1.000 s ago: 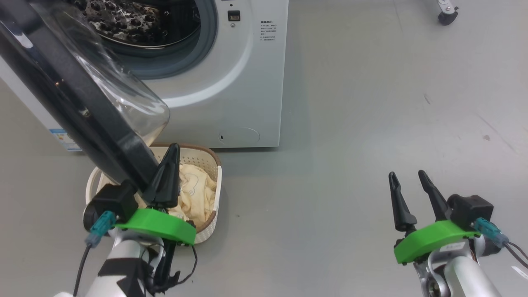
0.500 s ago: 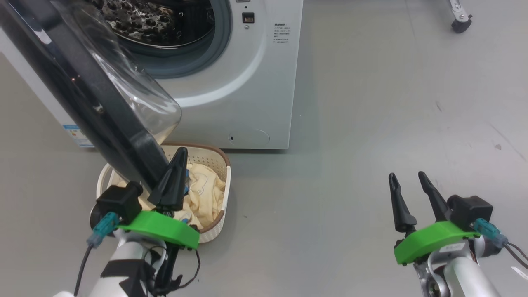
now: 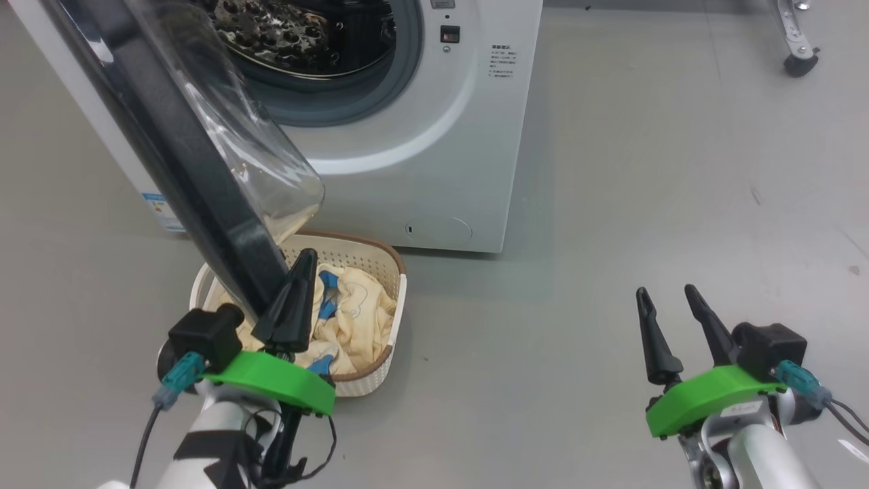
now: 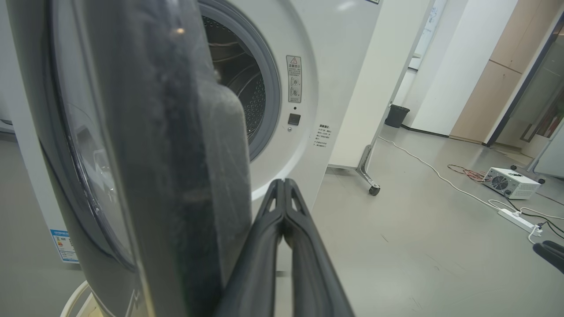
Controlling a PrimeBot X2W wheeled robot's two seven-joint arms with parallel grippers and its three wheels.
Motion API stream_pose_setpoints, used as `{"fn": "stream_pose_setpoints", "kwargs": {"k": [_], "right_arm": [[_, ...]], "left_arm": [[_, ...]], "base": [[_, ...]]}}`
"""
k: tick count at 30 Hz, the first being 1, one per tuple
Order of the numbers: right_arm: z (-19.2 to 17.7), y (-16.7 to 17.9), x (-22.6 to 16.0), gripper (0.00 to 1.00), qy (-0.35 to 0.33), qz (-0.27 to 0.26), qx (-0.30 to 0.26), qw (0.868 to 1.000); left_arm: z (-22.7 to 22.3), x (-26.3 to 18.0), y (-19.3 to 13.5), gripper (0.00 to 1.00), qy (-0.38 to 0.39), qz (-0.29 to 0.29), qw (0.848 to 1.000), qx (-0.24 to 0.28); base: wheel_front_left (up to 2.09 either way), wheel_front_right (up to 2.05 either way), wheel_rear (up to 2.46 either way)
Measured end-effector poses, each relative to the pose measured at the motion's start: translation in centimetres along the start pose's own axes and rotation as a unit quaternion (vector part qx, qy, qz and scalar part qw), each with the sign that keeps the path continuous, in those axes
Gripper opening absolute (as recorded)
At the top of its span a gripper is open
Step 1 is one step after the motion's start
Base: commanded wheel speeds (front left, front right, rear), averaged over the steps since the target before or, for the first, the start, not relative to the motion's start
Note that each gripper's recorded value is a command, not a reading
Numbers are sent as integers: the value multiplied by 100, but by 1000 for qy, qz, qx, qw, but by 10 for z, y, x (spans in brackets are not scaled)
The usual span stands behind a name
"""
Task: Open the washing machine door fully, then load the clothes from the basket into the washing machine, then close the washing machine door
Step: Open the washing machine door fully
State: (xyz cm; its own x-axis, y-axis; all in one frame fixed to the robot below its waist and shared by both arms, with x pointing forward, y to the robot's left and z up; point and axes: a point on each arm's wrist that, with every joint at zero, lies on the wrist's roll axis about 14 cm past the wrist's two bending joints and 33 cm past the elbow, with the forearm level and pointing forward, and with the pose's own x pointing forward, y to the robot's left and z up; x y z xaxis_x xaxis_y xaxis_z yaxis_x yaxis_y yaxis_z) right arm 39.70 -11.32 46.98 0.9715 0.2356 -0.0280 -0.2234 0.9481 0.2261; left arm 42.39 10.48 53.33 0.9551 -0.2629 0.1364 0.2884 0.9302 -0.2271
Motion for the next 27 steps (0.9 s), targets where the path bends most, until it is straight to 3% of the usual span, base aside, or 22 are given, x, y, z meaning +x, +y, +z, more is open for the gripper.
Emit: {"fn": "stream_pose_setpoints", "kwargs": {"k": [27], "right_arm": [[-22, 69, 28, 100, 33, 108, -4, 994]], "left_arm": [[13, -51, 59, 0, -10, 103, 995, 6]], "base": [[0, 0, 0]]}}
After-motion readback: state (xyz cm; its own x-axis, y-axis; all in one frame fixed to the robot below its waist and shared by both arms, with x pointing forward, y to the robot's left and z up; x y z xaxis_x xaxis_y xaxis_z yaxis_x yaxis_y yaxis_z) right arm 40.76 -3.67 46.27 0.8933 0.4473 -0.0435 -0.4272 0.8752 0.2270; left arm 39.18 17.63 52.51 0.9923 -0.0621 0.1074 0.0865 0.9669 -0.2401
